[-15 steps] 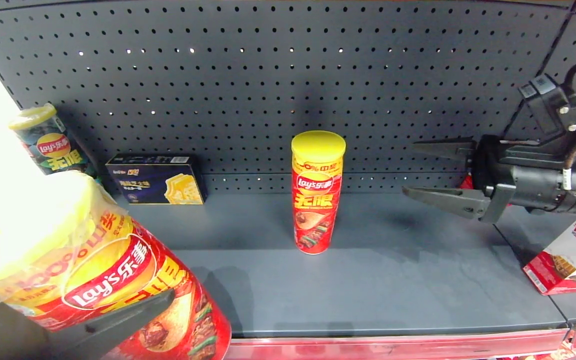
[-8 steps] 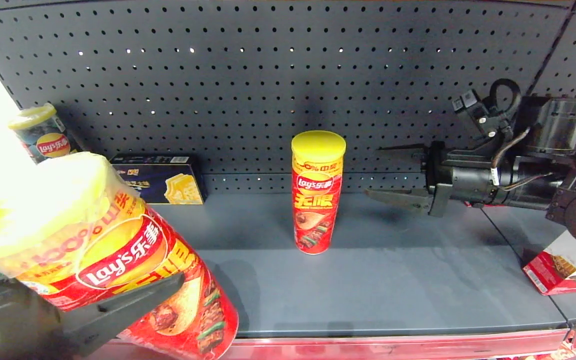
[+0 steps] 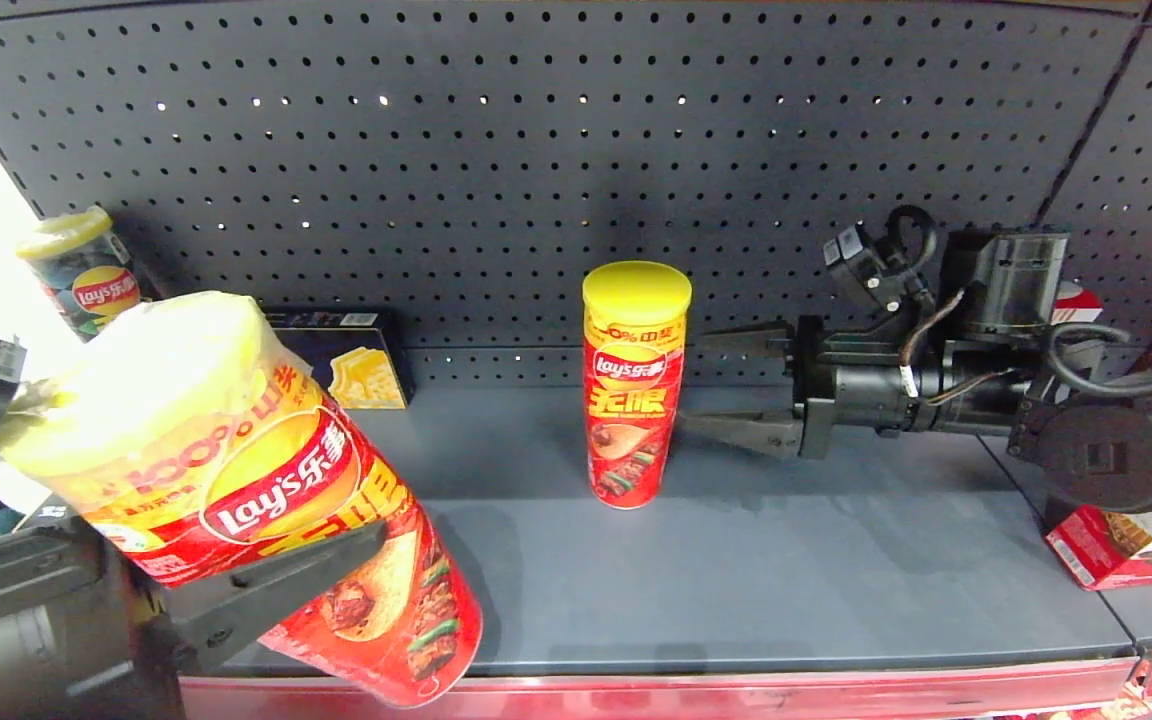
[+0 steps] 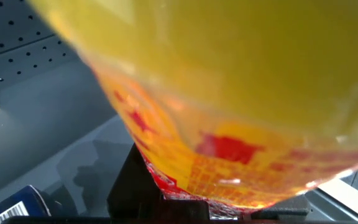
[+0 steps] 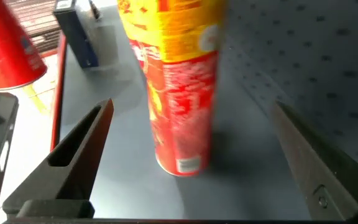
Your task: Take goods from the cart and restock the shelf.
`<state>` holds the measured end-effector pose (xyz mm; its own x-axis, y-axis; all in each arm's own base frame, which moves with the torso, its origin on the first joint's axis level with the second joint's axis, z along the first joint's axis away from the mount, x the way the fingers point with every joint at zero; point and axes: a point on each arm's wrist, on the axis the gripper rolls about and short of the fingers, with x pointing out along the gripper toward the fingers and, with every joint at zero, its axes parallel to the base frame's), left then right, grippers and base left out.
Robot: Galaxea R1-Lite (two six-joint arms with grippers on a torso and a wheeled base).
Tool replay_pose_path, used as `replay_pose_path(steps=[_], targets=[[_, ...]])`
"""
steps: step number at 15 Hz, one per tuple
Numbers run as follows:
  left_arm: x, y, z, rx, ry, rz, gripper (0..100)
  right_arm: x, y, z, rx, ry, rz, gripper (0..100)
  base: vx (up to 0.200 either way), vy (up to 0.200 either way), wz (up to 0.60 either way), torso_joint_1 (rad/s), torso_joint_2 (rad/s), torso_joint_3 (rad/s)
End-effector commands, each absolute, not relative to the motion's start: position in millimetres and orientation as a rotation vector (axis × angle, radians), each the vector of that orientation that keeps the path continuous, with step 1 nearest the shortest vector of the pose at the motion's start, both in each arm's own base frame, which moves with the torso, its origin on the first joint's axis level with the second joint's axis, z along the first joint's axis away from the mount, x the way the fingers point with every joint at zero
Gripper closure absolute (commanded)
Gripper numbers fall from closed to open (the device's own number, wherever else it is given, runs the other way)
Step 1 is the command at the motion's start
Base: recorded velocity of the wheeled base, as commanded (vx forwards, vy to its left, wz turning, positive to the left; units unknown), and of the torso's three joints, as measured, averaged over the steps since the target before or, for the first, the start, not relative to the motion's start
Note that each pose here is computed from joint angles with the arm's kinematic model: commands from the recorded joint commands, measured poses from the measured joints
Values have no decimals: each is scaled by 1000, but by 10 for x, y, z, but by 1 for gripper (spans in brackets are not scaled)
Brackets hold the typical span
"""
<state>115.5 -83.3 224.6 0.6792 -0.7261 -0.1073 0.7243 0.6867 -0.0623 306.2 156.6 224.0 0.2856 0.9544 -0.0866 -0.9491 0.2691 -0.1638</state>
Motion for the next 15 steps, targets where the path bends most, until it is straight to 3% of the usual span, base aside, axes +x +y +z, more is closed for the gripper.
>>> replay_pose_path(steps=[1, 15], targets=[[1165, -827, 2244, -16, 129, -807, 100, 3087, 1689, 2162, -194, -14, 1313, 0, 0, 0, 0, 0, 0, 0], [1172, -815, 2235, -19, 133, -796, 100, 3444, 2131, 1898, -194, -13, 1372, 0, 0, 0, 0, 0, 0, 0]])
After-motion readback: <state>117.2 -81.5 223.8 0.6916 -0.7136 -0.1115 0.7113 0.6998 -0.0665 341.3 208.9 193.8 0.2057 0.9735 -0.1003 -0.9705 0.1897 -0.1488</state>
